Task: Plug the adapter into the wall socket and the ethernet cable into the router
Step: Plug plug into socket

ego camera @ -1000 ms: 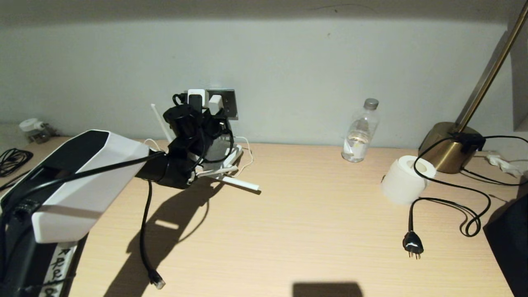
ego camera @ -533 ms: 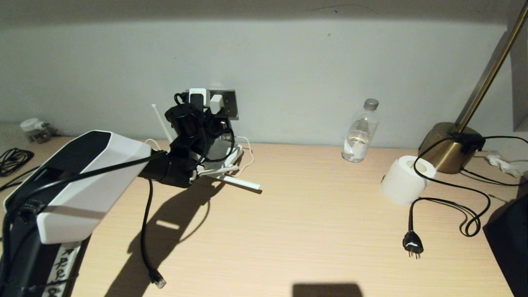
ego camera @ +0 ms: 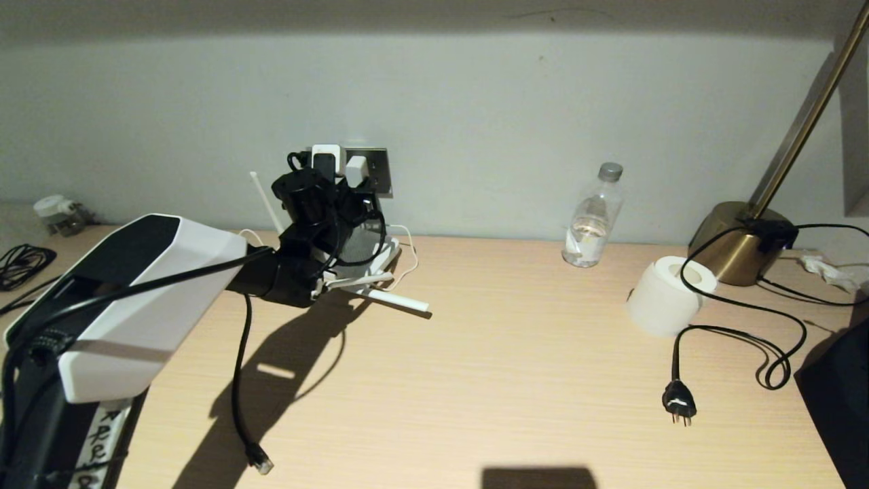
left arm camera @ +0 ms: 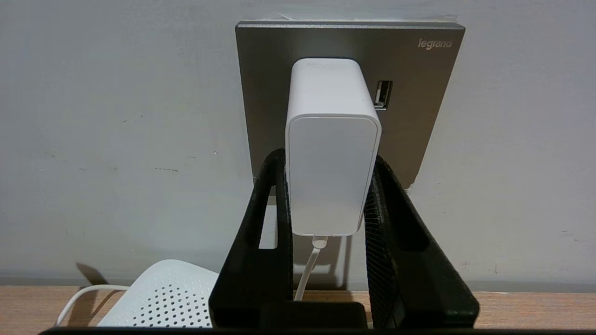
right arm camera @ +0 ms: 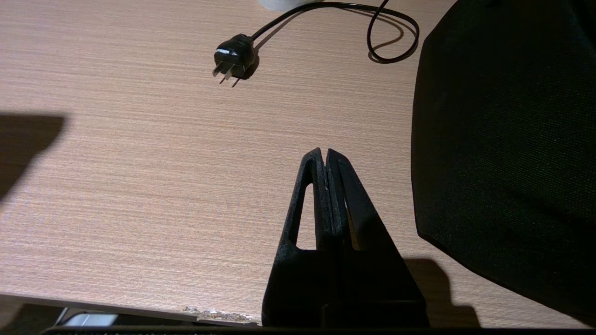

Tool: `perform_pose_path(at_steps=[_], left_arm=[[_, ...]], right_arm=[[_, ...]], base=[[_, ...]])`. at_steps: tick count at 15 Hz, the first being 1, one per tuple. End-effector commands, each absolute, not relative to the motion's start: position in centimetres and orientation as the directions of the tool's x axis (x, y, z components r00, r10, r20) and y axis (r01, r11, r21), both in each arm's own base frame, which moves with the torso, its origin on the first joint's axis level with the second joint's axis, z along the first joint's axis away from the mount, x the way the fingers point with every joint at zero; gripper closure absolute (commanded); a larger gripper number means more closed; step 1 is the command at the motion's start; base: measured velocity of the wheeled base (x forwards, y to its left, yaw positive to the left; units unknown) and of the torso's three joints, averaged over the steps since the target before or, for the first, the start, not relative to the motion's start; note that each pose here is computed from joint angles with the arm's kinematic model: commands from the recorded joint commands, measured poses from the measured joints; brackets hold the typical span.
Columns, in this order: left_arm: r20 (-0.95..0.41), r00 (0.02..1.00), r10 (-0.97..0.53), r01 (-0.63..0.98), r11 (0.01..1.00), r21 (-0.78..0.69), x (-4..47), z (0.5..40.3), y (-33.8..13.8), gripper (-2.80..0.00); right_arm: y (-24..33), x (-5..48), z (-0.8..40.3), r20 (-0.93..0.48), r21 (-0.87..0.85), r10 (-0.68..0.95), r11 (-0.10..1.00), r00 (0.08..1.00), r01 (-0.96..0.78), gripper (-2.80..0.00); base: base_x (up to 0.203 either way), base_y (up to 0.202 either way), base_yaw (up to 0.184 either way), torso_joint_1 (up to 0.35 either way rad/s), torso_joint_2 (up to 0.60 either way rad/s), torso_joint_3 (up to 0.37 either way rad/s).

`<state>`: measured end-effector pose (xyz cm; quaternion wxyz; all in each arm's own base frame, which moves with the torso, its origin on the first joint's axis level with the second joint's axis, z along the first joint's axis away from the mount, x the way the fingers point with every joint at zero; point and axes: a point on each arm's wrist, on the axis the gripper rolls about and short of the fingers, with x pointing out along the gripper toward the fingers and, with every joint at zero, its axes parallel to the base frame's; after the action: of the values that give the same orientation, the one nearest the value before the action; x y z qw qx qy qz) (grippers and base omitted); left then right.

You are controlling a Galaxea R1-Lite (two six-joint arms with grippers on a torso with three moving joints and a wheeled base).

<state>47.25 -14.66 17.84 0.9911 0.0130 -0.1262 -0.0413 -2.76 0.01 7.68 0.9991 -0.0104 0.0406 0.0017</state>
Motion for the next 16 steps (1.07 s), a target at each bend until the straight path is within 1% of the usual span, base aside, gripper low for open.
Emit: perform_pose_path(at_steps=[1,7,14,15,16], left_arm=[[0.237,0.968,-0.083,0.076,0.996,0.038,47.45,17.25,-14.68,0.00],[0.263,0.961,-0.081,0.076,0.997,0.030,47.81,17.75,-14.80,0.00],[0.260,0.963,-0.077,0.072,0.997,0.027,47.83,17.69,-14.72,0.00],[0.261,0.962,-0.078,0.073,0.997,0.027,47.81,17.70,-14.79,-2.80],[0.262,0.962,-0.078,0.073,0.997,0.027,47.80,17.71,-14.79,-2.80]], right_arm=[[0.01,-2.77,7.68,-0.082,-0.021,0.003,1.000,0.997,-0.005,0.00],[0.01,-2.77,7.68,-0.082,-0.021,0.003,1.000,0.997,-0.005,0.00],[0.01,-2.75,7.66,-0.083,-0.022,0.003,1.000,0.997,-0.005,0.00],[0.01,-2.76,7.65,-0.083,-0.021,0.003,1.000,0.997,-0.005,0.00],[0.01,-2.76,7.66,-0.083,-0.021,0.003,1.000,0.997,-0.005,0.00]], base=[[0.000,0.000,0.000,0.000,0.00,0.000],[0.000,0.000,0.000,0.000,0.00,0.000],[0.000,0.000,0.000,0.000,0.00,0.000],[0.000,0.000,0.000,0.000,0.00,0.000],[0.000,0.000,0.000,0.000,0.00,0.000]])
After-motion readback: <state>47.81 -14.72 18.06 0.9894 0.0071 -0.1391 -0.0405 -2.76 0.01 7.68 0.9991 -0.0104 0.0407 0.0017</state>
